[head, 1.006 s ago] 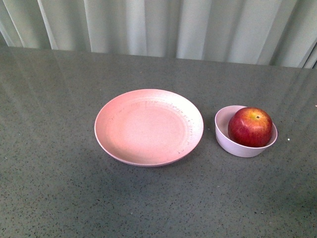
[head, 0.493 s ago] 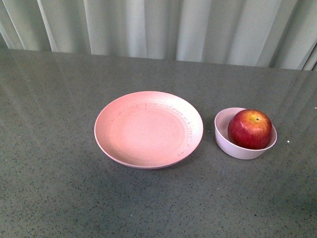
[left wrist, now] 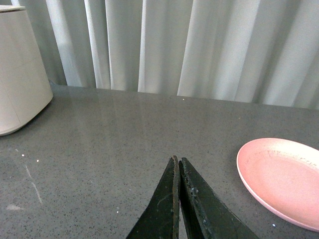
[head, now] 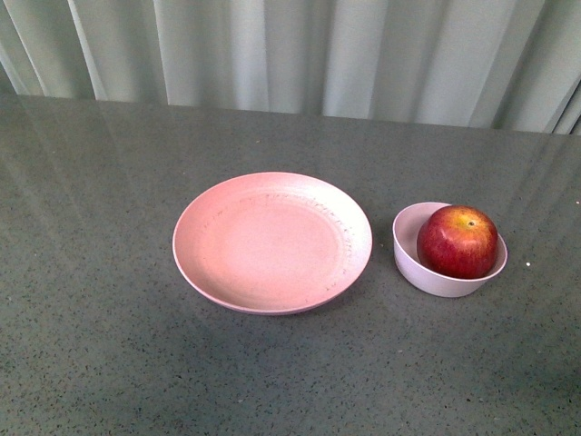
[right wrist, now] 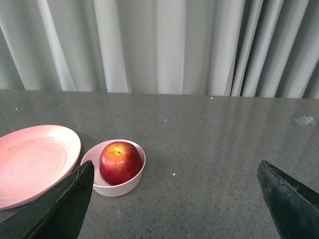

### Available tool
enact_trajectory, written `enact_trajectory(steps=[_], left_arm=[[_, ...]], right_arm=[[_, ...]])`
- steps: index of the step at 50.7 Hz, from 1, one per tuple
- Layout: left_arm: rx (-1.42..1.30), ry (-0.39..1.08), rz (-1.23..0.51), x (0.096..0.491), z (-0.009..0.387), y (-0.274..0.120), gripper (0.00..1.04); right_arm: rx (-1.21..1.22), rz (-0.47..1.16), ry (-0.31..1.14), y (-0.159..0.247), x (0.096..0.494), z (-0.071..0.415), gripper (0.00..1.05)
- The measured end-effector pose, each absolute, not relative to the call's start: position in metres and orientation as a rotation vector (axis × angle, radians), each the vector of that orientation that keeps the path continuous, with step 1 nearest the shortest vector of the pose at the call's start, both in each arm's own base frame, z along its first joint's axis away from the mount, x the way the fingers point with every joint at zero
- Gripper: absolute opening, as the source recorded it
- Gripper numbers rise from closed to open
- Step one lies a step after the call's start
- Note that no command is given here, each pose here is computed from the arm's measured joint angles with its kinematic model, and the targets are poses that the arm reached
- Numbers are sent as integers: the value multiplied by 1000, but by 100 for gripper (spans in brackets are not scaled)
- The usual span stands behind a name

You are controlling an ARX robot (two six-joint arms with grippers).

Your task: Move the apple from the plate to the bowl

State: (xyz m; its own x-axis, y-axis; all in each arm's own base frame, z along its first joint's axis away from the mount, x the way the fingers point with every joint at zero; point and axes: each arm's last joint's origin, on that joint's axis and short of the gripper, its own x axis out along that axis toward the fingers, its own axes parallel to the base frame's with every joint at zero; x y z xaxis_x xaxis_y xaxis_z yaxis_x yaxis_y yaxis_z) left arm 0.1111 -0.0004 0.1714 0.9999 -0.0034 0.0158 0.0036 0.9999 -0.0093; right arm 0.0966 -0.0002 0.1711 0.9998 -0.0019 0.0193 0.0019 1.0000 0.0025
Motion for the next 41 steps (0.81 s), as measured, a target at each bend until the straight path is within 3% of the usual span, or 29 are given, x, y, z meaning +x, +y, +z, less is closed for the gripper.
enact_trajectory(steps=[34, 41], left_arm=[[-8, 1, -3, 98, 167, 0, 2], [-8, 1, -3, 98, 167, 0, 31]], right_arm=[[2, -2, -20, 0, 97, 171, 96], [2, -2, -20, 0, 97, 171, 96]])
